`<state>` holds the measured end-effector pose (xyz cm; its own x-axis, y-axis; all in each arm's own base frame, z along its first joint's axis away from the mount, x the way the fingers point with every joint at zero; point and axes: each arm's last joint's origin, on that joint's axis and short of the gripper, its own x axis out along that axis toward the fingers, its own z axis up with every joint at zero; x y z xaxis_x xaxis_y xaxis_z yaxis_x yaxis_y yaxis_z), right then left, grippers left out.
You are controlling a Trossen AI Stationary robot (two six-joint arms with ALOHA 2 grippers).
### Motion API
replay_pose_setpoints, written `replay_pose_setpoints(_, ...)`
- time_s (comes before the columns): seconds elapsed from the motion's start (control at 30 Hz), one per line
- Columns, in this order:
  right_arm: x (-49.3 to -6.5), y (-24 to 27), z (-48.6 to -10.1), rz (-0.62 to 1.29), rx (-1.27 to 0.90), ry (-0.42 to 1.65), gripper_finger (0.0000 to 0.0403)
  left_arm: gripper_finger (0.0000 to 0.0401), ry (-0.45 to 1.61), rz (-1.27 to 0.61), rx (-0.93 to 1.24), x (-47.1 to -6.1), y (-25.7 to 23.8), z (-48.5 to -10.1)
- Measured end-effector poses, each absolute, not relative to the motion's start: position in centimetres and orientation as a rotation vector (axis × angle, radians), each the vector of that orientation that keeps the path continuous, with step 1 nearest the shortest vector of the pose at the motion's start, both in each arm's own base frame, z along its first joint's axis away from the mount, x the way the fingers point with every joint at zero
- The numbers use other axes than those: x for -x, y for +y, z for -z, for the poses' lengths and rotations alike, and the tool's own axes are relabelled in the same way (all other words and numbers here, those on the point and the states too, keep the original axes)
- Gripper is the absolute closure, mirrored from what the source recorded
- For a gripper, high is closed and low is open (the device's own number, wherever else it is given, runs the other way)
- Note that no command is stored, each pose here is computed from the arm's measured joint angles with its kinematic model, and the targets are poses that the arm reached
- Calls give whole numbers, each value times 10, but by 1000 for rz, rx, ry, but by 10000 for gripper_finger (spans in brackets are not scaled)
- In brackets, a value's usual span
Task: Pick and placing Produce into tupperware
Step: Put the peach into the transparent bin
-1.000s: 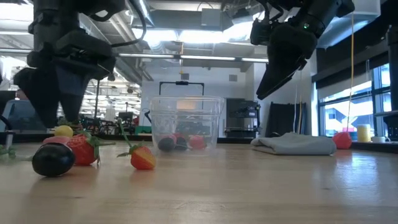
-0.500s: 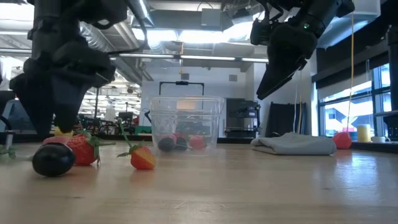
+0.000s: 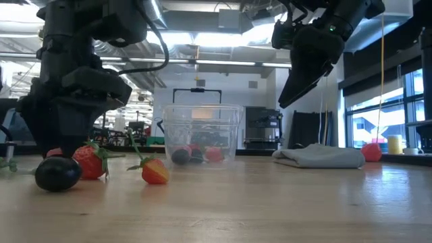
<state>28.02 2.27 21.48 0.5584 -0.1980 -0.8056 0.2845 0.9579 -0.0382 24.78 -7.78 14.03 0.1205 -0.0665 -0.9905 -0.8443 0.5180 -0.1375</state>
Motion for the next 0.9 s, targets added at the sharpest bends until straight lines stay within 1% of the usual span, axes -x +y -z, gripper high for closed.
replay_pose_setpoints(0.27,-280,23,-215,279,-89,938,100,200,1351,-690,866,-246,-77,-141)
replay_pose_setpoints(0.53,-280,23,-215,274,-80,939,100,289,1415,-645,891,-246,-70,-141)
replay_pose_setpoints(0.67,-280,23,-215,274,-80,939,100,328,1429,-613,856,-251,-62,-147)
replay_pose_setpoints(0.73,-280,23,-215,274,-80,939,100,337,1432,-596,827,-256,-58,-155)
replay_pose_setpoints(0.8,-280,23,-215,274,-80,939,100,337,1436,-595,793,-261,-52,-165)
replay_pose_setpoints(0.9,-280,23,-215,274,-80,939,100,325,1436,-605,719,-269,-41,-185)
